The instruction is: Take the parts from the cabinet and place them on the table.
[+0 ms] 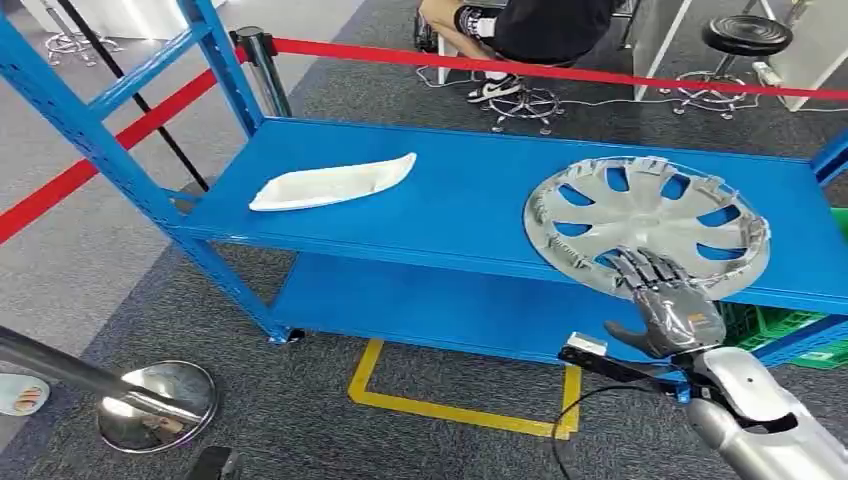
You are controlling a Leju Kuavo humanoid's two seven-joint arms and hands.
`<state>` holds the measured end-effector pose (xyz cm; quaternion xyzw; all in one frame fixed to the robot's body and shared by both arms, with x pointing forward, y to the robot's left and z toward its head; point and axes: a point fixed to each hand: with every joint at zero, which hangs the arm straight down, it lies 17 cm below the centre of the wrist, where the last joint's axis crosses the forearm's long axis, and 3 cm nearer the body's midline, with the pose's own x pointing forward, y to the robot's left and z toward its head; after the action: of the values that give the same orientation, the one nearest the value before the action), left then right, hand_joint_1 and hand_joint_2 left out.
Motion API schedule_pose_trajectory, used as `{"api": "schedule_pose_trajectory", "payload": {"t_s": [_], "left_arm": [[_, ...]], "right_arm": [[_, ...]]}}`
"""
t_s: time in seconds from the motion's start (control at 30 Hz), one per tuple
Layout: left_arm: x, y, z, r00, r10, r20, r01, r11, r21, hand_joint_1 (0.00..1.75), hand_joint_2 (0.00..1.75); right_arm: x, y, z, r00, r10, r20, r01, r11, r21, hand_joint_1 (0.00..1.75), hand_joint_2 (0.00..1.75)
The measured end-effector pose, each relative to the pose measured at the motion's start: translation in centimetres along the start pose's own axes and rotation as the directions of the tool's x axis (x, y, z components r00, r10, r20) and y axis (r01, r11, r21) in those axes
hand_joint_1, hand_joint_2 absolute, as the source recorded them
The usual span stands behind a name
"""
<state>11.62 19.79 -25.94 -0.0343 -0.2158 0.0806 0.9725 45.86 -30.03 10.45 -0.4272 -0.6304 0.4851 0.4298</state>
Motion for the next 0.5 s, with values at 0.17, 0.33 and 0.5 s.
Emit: {"api": "schedule_pose_trajectory", "payload": {"t_s": [0.17, 0.33, 0.5], "left_arm": [[-0.02, -0.04, 0.01, 1.000, -0.002, 0.000, 0.002, 1.000, -0.001, 0.00, 0.00], [-0.02, -0.04, 0.01, 1.000, -0.002, 0.000, 0.002, 1.000, -0.001, 0.00, 0.00], [-0.03, -0.04, 0.01, 1.000, -0.003, -0.001, 0.003, 1.000, -0.001, 0.00, 0.00]], "right_arm": [[-0.18, 0.15, -0.12, 1.000, -0.006, -0.023, 0.005, 1.000, -0.016, 0.00, 1.75], [-0.24, 0.54, -0.12, 0.999, -0.013, -0.037, 0.013, 1.000, -0.012, 0.00, 1.75], [-0.41, 0.65, -0.10, 0.999, -0.006, -0.047, 0.005, 1.000, -0.017, 0.00, 1.75]]}}
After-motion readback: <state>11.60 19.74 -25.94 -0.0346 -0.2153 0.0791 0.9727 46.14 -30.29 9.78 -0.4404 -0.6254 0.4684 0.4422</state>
